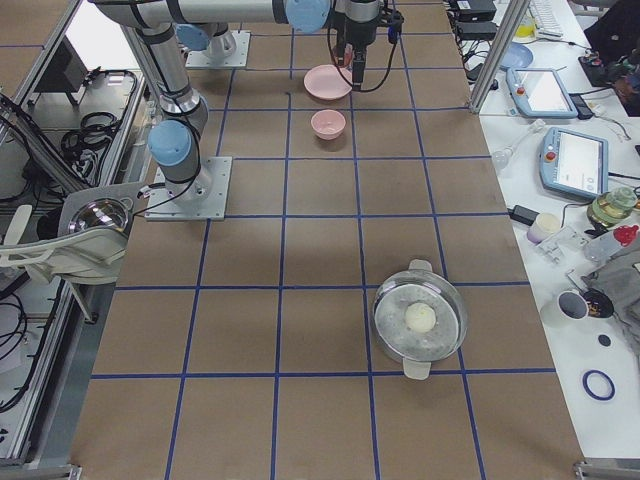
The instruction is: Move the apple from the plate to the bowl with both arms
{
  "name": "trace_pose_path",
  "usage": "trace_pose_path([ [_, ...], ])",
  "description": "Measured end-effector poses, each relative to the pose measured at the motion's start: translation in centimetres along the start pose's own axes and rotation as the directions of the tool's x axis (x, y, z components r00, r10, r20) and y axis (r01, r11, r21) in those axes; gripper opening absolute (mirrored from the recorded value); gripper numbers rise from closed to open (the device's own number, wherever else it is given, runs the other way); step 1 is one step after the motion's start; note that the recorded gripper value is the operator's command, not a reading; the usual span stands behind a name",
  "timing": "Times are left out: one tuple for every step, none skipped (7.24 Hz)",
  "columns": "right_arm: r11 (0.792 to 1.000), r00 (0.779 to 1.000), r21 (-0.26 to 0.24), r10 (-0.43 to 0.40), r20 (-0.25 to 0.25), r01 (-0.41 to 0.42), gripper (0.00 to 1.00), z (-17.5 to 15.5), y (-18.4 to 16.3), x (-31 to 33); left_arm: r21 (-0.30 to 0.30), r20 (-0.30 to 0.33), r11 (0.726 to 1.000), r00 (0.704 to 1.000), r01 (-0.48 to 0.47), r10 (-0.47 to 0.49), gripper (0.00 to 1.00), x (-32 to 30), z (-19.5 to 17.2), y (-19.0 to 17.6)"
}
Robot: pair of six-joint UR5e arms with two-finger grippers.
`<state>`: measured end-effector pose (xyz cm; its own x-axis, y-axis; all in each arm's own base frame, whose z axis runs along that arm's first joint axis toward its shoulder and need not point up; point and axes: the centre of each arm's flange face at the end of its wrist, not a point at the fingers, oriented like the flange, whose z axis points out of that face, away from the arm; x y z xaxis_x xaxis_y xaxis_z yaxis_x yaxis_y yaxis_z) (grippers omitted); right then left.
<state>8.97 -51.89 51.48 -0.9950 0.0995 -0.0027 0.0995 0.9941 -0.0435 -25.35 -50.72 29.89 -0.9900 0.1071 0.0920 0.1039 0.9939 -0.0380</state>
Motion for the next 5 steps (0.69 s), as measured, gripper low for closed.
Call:
trace_pose_path([
  [1.000,1.000,0.000,0.000,0.000,0.000,1.00,0.00,0.00,-0.01,-0.001,-0.002,1.000,1.000,0.001,-0.001,0.00,0.02,0.08,-0.08],
  [1.000,1.000,0.000,0.000,0.001,0.000,1.00,0.00,0.00,-0.01,0.002,-0.004,1.000,1.000,0.002,-0.002,0.00,0.06,-0.02,-0.22],
  [1.000,1.000,0.000,0.000,0.001,0.000,1.00,0.00,0.00,-0.02,0.005,-0.006,1.000,1.000,0.002,-0.002,0.00,0.11,-0.19,-0.37],
  [1.000,1.000,0.000,0.000,0.001,0.000,1.00,0.00,0.01,-0.03,0.005,-0.006,1.000,1.000,0.002,-0.002,0.00,0.12,-0.21,-0.41],
  [1.000,1.000,0.000,0.000,0.001,0.000,1.00,0.00,0.00,-0.02,0.004,-0.006,1.000,1.000,0.002,-0.002,0.00,0.12,-0.18,-0.40],
])
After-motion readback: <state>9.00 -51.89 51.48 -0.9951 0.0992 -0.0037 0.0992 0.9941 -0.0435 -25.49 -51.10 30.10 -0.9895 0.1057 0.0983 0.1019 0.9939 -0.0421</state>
